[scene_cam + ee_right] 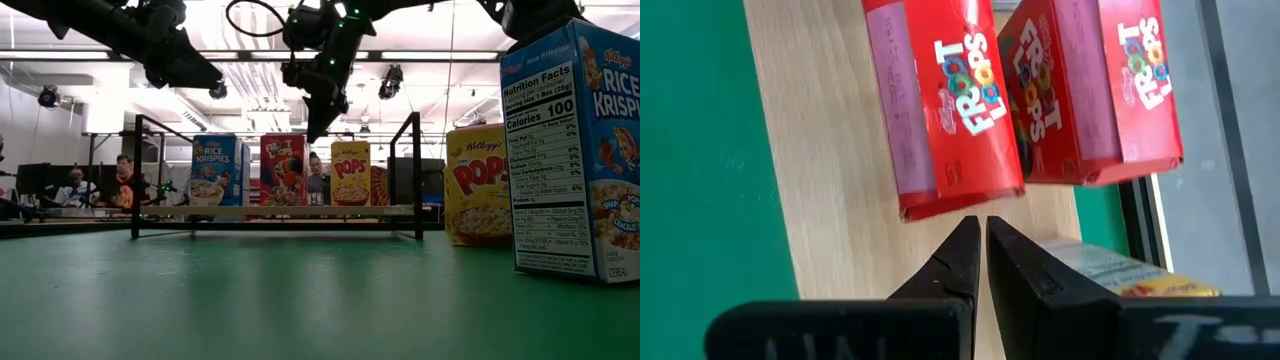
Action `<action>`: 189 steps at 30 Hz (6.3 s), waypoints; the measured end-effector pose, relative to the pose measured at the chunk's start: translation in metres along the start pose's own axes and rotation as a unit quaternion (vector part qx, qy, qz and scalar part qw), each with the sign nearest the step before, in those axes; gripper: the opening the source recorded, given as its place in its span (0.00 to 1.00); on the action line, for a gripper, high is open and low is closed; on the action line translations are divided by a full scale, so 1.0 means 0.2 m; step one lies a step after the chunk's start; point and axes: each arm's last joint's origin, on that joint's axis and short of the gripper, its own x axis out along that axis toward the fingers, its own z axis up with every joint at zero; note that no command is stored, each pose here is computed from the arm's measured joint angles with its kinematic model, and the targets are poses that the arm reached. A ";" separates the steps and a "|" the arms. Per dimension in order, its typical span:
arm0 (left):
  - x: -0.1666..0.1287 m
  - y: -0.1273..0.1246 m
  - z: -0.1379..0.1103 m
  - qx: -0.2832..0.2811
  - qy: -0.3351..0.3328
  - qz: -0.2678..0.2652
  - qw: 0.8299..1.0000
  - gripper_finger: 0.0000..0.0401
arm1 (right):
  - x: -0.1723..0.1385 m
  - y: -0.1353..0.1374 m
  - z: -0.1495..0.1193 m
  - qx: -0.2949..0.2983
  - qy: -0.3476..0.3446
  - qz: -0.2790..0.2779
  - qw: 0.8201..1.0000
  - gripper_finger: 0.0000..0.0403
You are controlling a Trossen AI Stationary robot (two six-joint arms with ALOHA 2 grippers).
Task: Stack cereal on shelf
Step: Put the top red cereal box on the shelf aligned with the other red cereal box, then put the top yellow cereal box on the shelf aligned with the other yellow cereal box
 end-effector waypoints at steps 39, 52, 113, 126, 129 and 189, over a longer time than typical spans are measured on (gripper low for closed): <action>0.00 0.00 -0.01 -0.007 0.009 -0.001 1.000 0.54 | -0.71 0.05 -0.26 0.193 0.024 0.018 0.981 0.02; 0.00 0.00 -0.02 -0.005 0.022 -0.002 1.000 0.54 | -0.45 -0.53 -0.56 0.363 0.144 -0.038 0.920 0.02; 0.00 0.00 -0.02 -0.002 0.017 -0.001 1.000 0.54 | -0.24 -0.45 -1.03 0.421 0.185 -0.046 0.887 0.68; 0.00 0.00 -0.02 -0.002 0.020 -0.001 1.000 0.54 | -0.15 -0.42 -1.05 0.402 0.190 -0.083 0.892 0.66; 0.00 0.00 -0.02 -0.002 0.020 -0.001 1.000 0.54 | -0.16 -0.42 -1.04 0.403 0.186 -0.082 0.892 0.64; 0.00 0.00 -0.02 -0.002 0.021 -0.001 1.000 0.54 | -0.25 -0.47 -0.95 0.404 0.127 -0.092 0.901 0.43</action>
